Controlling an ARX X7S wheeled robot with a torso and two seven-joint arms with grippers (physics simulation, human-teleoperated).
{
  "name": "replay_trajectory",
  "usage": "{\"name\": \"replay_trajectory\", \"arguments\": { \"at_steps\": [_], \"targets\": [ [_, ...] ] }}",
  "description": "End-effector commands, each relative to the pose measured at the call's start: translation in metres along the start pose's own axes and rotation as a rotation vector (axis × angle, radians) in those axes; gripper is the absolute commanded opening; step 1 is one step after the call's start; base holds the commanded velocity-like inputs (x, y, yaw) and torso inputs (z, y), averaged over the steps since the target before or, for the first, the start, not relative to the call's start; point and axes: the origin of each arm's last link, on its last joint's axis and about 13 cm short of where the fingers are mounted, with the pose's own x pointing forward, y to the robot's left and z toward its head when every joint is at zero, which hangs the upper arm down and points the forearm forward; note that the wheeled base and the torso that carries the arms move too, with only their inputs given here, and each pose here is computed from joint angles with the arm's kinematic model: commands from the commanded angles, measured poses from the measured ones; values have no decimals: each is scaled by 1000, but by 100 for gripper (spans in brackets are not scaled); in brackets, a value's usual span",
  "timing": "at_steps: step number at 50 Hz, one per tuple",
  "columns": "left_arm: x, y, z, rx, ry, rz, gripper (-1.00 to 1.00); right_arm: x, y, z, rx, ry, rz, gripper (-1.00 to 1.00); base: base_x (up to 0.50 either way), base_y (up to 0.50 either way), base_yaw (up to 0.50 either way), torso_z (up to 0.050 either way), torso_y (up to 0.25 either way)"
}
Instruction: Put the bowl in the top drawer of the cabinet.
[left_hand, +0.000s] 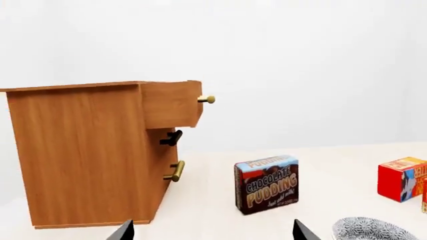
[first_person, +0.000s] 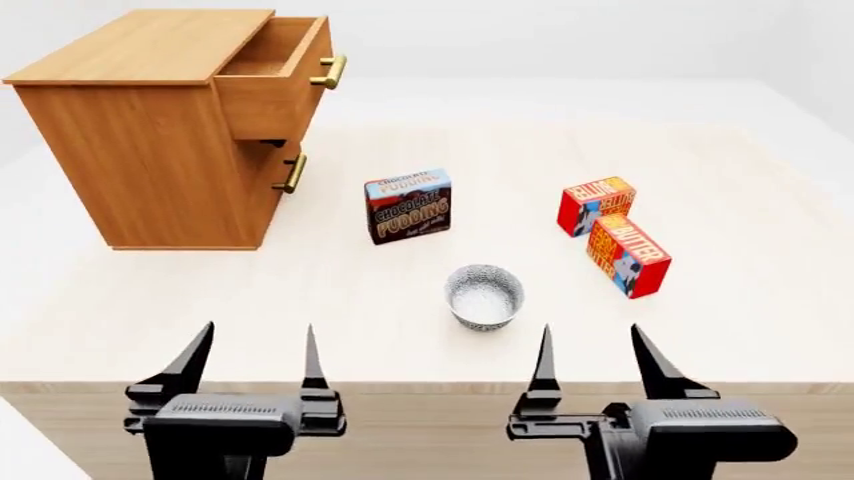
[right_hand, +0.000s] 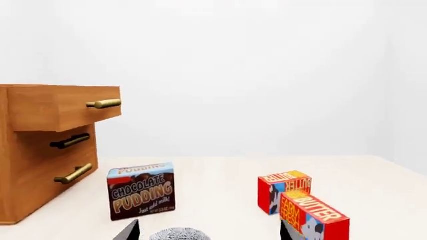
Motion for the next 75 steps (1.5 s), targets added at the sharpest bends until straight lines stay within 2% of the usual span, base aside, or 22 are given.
{"name": "replay_trajectory", "arguments": {
  "at_steps": [1, 8, 18, 65, 72, 75],
  "targets": [
    [-31, 2, 58, 39, -160, -10, 100, -31, 7, 65, 2, -151, 44, 100, 0, 0, 0, 0, 0],
    [-44, 2, 74, 57, -220, -15, 100, -44, 11, 80, -8, -193, 70, 100, 0, 0, 0, 0, 0],
    [-46, 3, 77, 57, -229, -16, 100, -49, 10, 87, -9, -221, 71, 100, 4, 0, 0, 0, 0],
    [-46, 5, 71, 41, -212, -17, 100, -50, 6, 88, -8, -226, 67, 100, 497, 0, 0, 0, 0],
    [-42, 6, 71, 55, -206, -22, 100, -49, 5, 88, 3, -244, 60, 100, 71, 0, 0, 0, 0],
    [-32, 10, 80, 88, -201, -10, 100, -49, 5, 88, 2, -241, 59, 100, 0, 0, 0, 0, 0]
  ]
}}
